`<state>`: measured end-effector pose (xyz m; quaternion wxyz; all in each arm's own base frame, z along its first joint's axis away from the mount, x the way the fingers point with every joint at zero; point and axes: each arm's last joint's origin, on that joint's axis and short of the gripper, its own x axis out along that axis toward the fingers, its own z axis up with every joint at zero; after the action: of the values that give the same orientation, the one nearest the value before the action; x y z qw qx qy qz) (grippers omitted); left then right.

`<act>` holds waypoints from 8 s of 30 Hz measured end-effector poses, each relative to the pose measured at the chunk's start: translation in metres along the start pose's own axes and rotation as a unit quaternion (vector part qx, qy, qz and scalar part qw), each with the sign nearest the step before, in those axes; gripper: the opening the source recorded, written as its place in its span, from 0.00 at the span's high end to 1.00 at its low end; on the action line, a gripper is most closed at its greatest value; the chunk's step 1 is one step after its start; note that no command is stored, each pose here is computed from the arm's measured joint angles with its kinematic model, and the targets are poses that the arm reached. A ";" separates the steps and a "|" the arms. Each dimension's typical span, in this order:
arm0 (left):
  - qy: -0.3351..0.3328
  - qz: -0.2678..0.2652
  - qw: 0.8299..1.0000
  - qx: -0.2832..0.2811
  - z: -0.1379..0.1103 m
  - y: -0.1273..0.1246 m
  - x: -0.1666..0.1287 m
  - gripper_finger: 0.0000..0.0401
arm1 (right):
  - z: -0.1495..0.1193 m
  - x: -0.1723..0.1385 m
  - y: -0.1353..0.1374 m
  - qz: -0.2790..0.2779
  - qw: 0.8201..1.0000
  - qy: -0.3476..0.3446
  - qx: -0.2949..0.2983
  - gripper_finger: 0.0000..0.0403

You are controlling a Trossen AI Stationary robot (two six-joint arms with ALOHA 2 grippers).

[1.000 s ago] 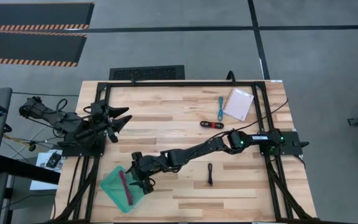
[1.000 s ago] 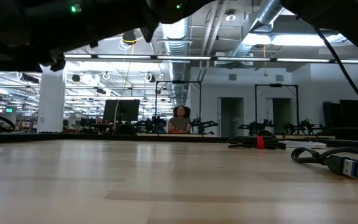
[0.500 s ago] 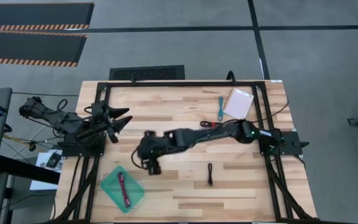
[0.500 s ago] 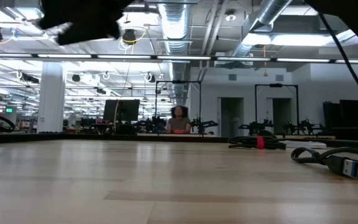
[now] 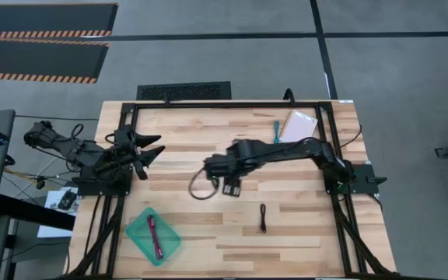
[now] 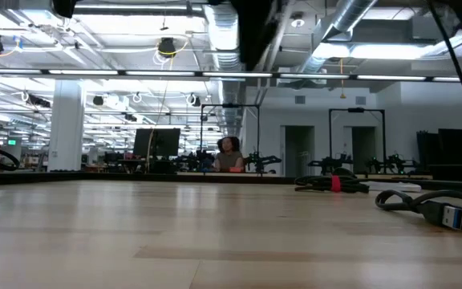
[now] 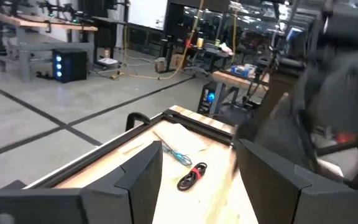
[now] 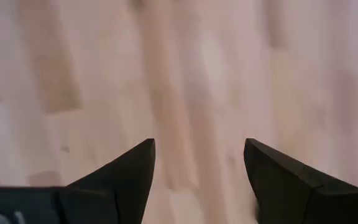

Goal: Pick and place USB-C Cables
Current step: Put the bottom black USB cable into the green bin

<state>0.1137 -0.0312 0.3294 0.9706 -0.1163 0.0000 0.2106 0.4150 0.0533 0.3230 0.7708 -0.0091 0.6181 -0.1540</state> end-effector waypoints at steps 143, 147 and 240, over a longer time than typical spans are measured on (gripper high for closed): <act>0.073 -0.084 0.991 -0.070 -0.041 -0.043 0.045 0.52 | -0.043 0.069 0.102 0.202 0.860 -0.354 0.306 0.97; 0.057 -0.096 0.990 -0.088 -0.032 -0.037 0.037 0.52 | -0.028 0.052 0.096 0.218 0.854 -0.383 0.277 0.97; -0.043 -0.080 0.988 -0.128 0.009 0.041 -0.036 0.52 | 0.098 0.167 0.180 0.295 0.834 -0.462 0.066 0.98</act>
<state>0.0632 -0.0076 0.3302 0.9607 -0.2297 -0.0779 0.1349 0.5806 0.1661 0.1510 0.9743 0.1544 0.1517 0.0619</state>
